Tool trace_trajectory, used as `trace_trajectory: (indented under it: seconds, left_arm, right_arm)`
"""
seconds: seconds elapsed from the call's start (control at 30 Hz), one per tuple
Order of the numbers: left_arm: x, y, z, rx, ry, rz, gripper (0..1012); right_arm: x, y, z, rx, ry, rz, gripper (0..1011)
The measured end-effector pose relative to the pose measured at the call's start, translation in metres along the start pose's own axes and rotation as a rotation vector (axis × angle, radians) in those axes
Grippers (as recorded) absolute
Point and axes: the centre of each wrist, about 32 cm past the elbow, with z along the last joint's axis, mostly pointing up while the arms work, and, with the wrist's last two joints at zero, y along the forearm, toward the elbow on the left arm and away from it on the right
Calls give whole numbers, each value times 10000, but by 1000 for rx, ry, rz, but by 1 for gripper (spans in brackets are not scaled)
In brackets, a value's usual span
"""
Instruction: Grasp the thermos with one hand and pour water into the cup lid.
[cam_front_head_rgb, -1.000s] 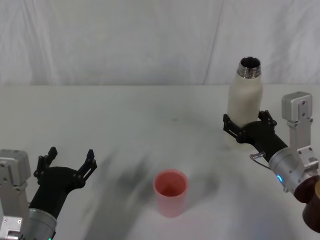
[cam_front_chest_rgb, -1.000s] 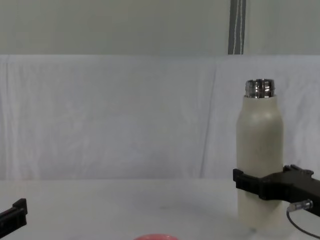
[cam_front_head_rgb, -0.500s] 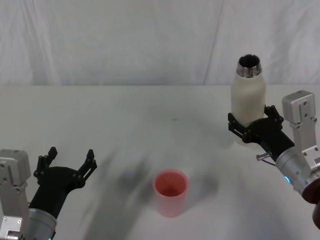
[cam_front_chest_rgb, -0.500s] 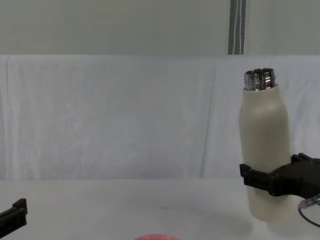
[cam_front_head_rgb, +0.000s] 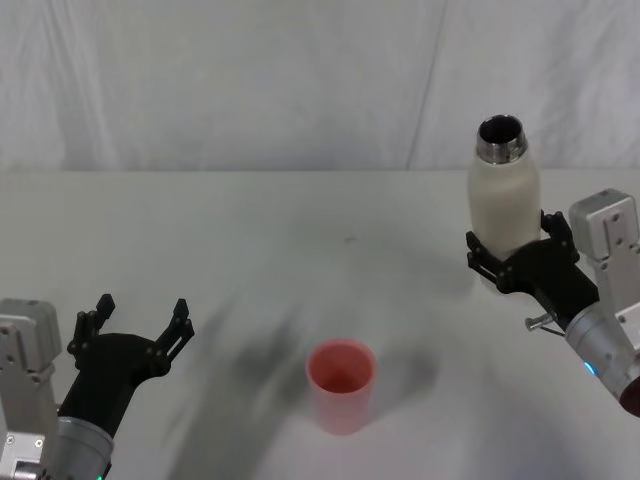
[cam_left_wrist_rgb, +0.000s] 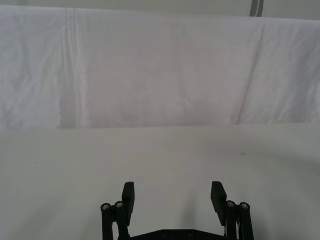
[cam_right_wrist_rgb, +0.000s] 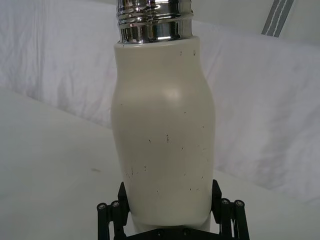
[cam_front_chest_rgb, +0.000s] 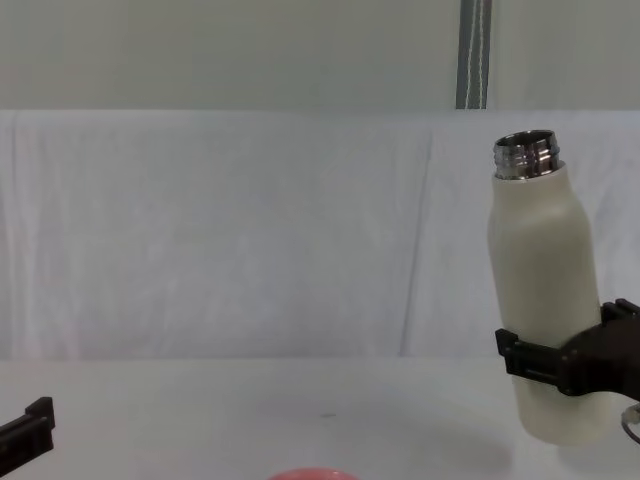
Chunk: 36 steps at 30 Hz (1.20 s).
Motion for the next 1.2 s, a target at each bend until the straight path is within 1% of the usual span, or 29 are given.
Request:
trace_trajectory:
  seconds: [0.47,0.77,1.2]
  left_arm:
    - [0,0,0,0,0,0,1001]
    - [0,0,0,0,0,0,1001]
    - [0,0,0,0,0,0,1001]
  right_arm:
    - [-24,-117,35,4,-12,-4,953]
    - [-54,-188,36,4,-15,-4,953]
    - [-58,-271,19,0,-16,-14,953]
